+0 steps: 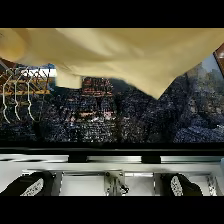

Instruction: Fold the shirts.

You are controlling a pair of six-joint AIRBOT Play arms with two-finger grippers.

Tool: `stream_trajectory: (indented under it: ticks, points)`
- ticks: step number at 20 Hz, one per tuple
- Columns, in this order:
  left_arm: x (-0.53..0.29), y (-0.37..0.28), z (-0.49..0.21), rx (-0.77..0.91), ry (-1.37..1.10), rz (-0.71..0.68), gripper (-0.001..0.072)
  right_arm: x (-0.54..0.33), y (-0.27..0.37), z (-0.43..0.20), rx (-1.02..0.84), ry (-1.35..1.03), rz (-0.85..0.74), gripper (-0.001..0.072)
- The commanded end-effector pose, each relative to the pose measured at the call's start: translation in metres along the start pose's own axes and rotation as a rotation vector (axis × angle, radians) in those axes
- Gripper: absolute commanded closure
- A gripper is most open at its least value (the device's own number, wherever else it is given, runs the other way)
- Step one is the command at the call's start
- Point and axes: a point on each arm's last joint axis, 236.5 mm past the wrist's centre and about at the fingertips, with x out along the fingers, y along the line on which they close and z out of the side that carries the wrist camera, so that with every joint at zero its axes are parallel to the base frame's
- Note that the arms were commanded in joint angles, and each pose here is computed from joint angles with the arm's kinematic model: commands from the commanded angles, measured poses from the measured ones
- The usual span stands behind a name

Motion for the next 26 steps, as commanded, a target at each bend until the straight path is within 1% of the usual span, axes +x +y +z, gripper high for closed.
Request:
stream_trajectory:
  ticks: [1, 4, 6, 7, 9, 10, 12, 14, 16, 17, 19, 21, 24, 26]
  points:
    - [-0.069, -0.044, 0.090, 0.116, -0.209, 0.048, 0.0675, -0.085, 0.037, 0.096, -0.153, -0.236, -0.117, 0.0651]
    - [-0.089, -0.046, 0.072, 0.114, -0.136, 0.097, 0.0675, -0.100, 0.035, 0.068, -0.135, -0.111, -0.169, 0.0651]
    - [-0.089, -0.037, 0.055, 0.098, -0.068, 0.135, 0.0675, -0.095, 0.036, 0.042, -0.098, -0.007, -0.150, 0.0651]
    - [-0.087, -0.029, 0.043, 0.118, -0.024, 0.154, 0.0675, -0.092, 0.034, 0.032, -0.082, 0.034, -0.144, 0.0651]
    - [-0.080, -0.006, 0.006, 0.131, 0.118, 0.209, 0.0675, -0.080, 0.025, 0.002, -0.026, 0.158, -0.141, 0.0651]
    - [-0.077, 0.008, -0.021, 0.096, 0.213, 0.243, 0.0675, -0.074, 0.018, -0.022, 0.023, 0.257, -0.141, 0.0651]
    - [-0.075, 0.039, -0.092, 0.024, 0.460, 0.300, 0.0675, -0.061, 0.001, -0.093, 0.133, 0.548, -0.127, 0.0651]
    - [-0.071, 0.062, -0.173, -0.070, 0.690, 0.314, 0.0675, -0.047, -0.018, -0.171, 0.281, 0.830, -0.108, 0.0651]
    - [-0.068, 0.081, -0.259, -0.170, 0.875, 0.312, 0.0675, -0.026, -0.040, -0.248, 0.414, 1.005, -0.101, 0.0651]
    - [-0.071, 0.089, -0.306, -0.225, 0.969, 0.313, 0.0675, -0.010, -0.054, -0.289, 0.476, 1.045, -0.111, 0.0651]
    - [-0.079, 0.103, -0.398, -0.324, 1.139, 0.319, 0.0676, 0.027, -0.078, -0.359, 0.614, 1.045, -0.141, 0.0651]
    - [-0.081, 0.116, -0.477, -0.407, 1.245, 0.326, 0.0676, 0.060, -0.095, -0.419, 0.690, 1.060, -0.170, 0.0651]
    - [-0.063, 0.135, -0.563, -0.522, 1.238, 0.352, 0.0675, 0.116, -0.091, -0.486, 0.704, 1.046, -0.165, 0.0651]
    - [-0.050, 0.146, -0.599, -0.582, 1.181, 0.386, 0.0675, 0.153, -0.085, -0.515, 0.668, 0.978, -0.182, 0.0651]
